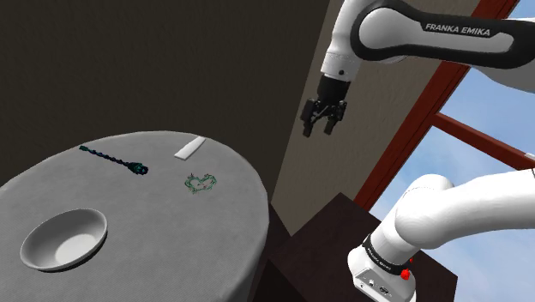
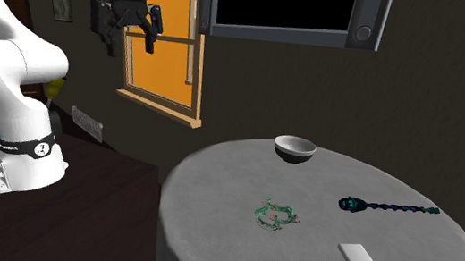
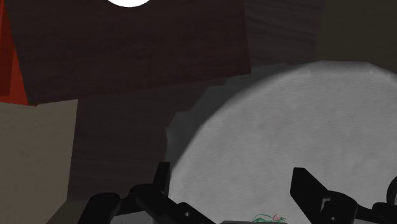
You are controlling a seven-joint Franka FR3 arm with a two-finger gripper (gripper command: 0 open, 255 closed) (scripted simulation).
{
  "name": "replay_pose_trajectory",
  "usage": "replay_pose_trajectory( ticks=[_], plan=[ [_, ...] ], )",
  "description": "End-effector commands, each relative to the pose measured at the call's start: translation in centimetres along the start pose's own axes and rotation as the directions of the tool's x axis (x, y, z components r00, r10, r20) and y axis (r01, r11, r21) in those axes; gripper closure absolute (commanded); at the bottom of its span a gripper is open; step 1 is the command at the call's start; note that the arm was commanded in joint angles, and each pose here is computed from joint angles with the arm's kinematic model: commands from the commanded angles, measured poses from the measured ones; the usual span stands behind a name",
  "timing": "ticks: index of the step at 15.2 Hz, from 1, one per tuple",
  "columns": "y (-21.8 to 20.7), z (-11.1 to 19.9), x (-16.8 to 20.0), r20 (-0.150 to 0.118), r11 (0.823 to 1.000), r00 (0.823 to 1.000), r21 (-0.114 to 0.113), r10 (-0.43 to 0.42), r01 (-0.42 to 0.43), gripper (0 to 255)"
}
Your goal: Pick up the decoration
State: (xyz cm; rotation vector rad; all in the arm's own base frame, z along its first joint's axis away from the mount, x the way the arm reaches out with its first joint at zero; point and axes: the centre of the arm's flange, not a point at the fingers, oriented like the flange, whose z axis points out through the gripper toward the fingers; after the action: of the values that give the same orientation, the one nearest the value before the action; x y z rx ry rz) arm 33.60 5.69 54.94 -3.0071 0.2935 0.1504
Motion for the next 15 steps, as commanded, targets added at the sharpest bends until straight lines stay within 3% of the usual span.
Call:
replay_pose_trajectory(
  ticks=[1, 15],
  plan=[
    [-1.5, 1.5, 1.6, 0.011, 1.0, 1.0, 0.006, 0.023, -0.023, 0],
    [-10.3, 13.5, 13.3, 0.098, 0.984, 0.981, 0.034, 0.169, -0.173, 0]
  ],
)
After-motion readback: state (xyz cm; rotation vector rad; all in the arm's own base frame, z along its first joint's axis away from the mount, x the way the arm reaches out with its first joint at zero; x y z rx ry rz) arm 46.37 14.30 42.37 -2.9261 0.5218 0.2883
